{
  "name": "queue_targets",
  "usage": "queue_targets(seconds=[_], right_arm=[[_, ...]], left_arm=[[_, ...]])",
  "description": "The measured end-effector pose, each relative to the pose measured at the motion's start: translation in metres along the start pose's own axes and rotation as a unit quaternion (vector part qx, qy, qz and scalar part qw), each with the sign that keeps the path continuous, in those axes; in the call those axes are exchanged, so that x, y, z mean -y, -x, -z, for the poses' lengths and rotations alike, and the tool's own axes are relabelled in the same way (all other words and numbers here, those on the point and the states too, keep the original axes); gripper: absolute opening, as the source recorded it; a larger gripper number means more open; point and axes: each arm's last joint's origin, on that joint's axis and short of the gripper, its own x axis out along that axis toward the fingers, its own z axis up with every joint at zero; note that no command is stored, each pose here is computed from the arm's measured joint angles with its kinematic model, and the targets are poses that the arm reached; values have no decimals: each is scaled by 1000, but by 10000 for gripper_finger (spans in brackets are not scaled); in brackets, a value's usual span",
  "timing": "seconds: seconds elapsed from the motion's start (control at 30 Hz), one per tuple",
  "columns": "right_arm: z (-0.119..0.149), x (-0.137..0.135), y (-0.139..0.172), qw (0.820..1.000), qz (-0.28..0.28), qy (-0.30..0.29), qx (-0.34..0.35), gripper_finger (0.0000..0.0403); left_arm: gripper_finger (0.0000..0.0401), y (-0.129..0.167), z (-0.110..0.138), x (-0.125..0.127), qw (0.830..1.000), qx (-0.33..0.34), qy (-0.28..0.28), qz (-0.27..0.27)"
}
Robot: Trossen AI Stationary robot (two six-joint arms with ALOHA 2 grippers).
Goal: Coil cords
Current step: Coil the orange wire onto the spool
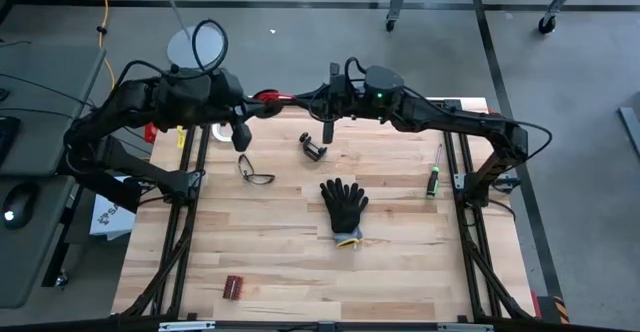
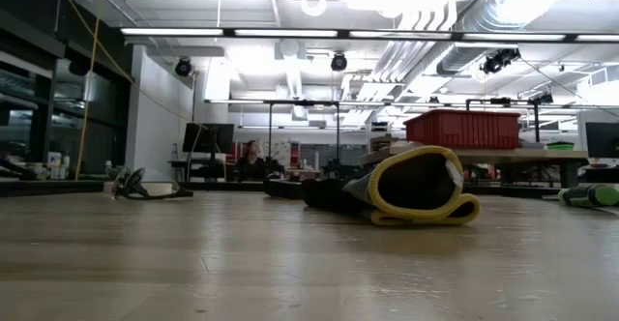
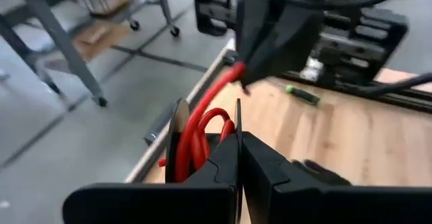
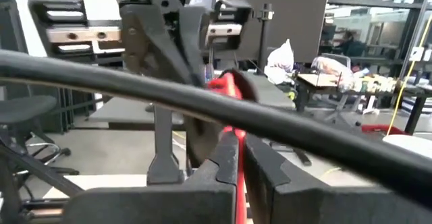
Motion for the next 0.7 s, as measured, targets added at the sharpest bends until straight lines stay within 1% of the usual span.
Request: queue_targets(seconds=[0.17, 0.3, 0.37, 0.47, 0.57, 0.7], right_arm=[[1, 1, 2, 1000, 0, -4, -14, 0], [0, 2, 3, 1000, 1, -11, -20, 0], [0, 2, 4, 1000, 1, -11, -23, 0], [-1, 1, 5, 1000, 1, -11, -20, 0], [-2, 1, 6, 1000, 0, -8, -20, 0], [-1, -1, 5, 1000, -8, -10, -21, 0]], left_arm=[[0, 2, -13, 0, 998, 63, -10, 0], [0, 4, -23, 2, 993, 114, -19, 23], [0, 4, -27, 2, 991, 131, -16, 26], [0, 4, -30, 3, 989, 147, -3, 27], [0, 5, -34, 1, 986, 164, 21, 32], [0, 3, -36, 1, 984, 172, 29, 35]])
